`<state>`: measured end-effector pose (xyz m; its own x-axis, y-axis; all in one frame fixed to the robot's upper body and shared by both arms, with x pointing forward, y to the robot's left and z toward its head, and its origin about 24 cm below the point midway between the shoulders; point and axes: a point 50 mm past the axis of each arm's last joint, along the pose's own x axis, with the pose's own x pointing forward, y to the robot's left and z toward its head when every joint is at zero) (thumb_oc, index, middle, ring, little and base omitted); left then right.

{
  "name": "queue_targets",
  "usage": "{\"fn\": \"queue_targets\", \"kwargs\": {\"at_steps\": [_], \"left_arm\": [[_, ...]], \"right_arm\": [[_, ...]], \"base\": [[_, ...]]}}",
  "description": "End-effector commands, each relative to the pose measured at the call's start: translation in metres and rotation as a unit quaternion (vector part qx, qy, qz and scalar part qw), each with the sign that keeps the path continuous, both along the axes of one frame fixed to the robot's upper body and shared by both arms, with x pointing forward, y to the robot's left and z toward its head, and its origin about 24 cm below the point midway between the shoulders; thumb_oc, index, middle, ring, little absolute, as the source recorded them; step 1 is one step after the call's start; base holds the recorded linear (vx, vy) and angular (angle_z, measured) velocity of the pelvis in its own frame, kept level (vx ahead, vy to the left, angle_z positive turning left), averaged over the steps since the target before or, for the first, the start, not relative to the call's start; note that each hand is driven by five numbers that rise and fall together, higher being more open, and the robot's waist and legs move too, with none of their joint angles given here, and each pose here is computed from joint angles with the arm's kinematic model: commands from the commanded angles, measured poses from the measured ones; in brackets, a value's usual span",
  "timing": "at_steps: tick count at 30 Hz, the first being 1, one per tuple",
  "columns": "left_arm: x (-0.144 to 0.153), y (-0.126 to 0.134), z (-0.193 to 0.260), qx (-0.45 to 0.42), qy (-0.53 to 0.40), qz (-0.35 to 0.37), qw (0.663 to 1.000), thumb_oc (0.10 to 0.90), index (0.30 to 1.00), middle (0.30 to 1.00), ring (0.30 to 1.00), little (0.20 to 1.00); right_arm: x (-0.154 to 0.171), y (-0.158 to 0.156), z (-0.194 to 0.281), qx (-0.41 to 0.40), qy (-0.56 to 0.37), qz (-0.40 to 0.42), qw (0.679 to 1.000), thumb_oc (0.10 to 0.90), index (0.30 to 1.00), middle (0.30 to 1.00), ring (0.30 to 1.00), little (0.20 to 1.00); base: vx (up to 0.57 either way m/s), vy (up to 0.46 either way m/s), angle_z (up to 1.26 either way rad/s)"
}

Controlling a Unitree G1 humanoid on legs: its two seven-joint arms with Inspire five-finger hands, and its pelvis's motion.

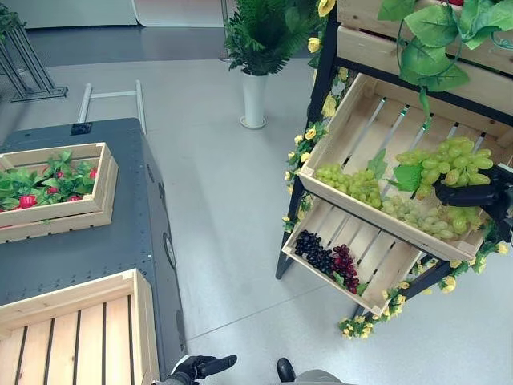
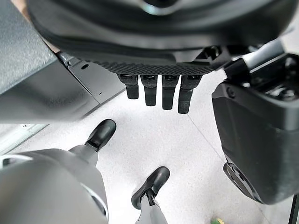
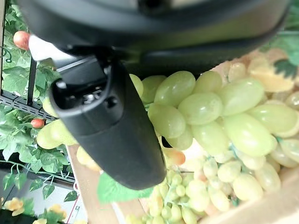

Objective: Pick up the fruits from the basket on one side to the basket on the other side

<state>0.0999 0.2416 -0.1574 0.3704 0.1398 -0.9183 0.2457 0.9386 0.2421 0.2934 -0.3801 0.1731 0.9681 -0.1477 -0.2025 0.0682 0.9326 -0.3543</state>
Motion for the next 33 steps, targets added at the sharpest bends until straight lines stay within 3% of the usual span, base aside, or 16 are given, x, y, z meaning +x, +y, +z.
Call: {"fn": "queue_targets", "kwargs": {"at_steps": [1,19,20,21,33], "left_arm": [[0.032,0.013,0.014,0.019,-0.046,-0.035,0.998,0.800,0.900,0.900,0.900,0.900],[0.039,0.005,0.014,0.008,-0.041,-0.064,0.997,0.800,0.900,0.900,0.900,0.900],[0.040,0.004,0.014,0.006,-0.043,-0.063,0.997,0.800,0.900,0.900,0.900,0.900],[0.042,0.002,0.014,0.003,-0.045,-0.062,0.997,0.800,0.900,0.900,0.900,0.900],[0.039,0.004,0.014,0.006,-0.036,-0.082,0.996,0.800,0.900,0.900,0.900,0.900]], "right_arm": [[0.002,-0.013,0.121,-0.073,-0.223,-0.060,0.970,0.400,0.300,0.300,0.300,0.300],[0.022,-0.010,0.121,-0.112,-0.195,-0.102,0.969,0.400,0.300,0.300,0.300,0.300],[0.023,-0.011,0.119,-0.114,-0.190,-0.106,0.969,0.549,0.524,0.524,0.524,0.524],[0.024,-0.013,0.115,-0.112,-0.172,-0.109,0.973,0.800,0.900,0.900,0.900,0.900],[0.021,-0.026,0.110,-0.114,-0.173,-0.140,0.968,0.800,0.900,0.900,0.900,0.900]], "base": [[-0.01,-0.010,0.04],[-0.01,-0.004,0.04],[0.00,0.002,0.11],[0.00,-0.001,0.15],[0.00,-0.004,0.04]]}}
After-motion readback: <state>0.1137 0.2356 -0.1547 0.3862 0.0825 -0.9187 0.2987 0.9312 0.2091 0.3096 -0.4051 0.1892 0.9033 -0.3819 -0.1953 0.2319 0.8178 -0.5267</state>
